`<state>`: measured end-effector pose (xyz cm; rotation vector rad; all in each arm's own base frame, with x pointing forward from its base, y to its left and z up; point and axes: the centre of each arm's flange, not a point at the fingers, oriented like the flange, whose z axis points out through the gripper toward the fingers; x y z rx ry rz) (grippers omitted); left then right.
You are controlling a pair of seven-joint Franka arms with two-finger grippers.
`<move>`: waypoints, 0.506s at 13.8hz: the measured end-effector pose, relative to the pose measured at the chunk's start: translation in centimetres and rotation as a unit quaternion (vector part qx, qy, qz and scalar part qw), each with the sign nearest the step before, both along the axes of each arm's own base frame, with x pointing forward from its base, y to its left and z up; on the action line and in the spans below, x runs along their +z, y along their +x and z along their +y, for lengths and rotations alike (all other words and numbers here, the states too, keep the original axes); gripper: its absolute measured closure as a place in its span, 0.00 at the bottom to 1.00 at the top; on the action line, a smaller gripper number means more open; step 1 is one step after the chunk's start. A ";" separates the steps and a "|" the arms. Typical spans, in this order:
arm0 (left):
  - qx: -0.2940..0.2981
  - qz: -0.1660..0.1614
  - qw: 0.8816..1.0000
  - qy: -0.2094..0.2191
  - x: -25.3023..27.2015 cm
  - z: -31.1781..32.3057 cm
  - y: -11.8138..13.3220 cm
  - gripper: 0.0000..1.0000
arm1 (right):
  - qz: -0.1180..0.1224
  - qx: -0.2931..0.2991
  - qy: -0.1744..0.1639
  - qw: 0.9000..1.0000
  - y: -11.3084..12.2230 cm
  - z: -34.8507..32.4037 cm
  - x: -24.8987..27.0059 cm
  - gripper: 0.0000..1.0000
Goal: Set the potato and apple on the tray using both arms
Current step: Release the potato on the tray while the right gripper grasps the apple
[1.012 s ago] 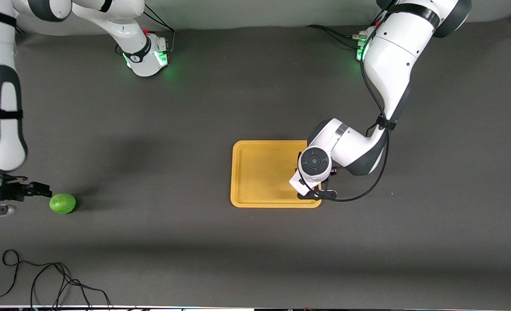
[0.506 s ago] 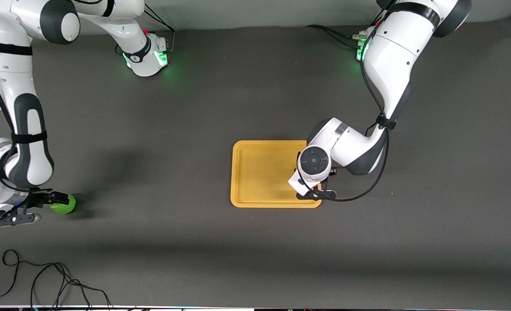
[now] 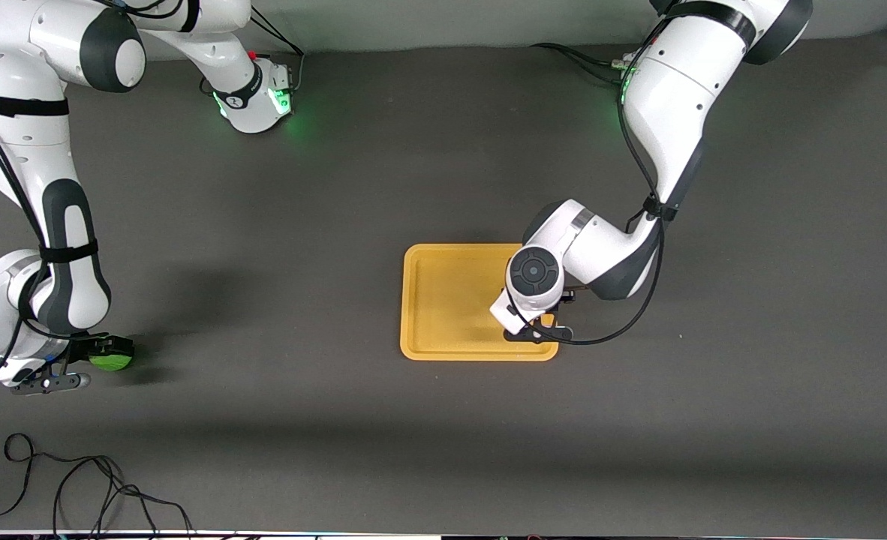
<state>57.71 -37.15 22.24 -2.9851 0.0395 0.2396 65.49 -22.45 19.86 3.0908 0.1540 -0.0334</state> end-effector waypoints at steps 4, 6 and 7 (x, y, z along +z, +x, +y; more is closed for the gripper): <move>0.020 0.000 1.000 0.005 -0.4 0.0 -0.2 0.17 | -0.006 0.007 0.000 1.000 0.7 0.0 1.1 0.29; 0.025 -0.003 1.000 0.005 -0.2 0.0 0.0 0.15 | 0.011 0.014 0.013 1.000 1.9 0.4 4.4 0.29; 0.029 -0.008 1.000 0.002 0.4 0.0 0.3 0.14 | 0.019 0.020 0.016 0.999 2.6 0.5 7.3 0.29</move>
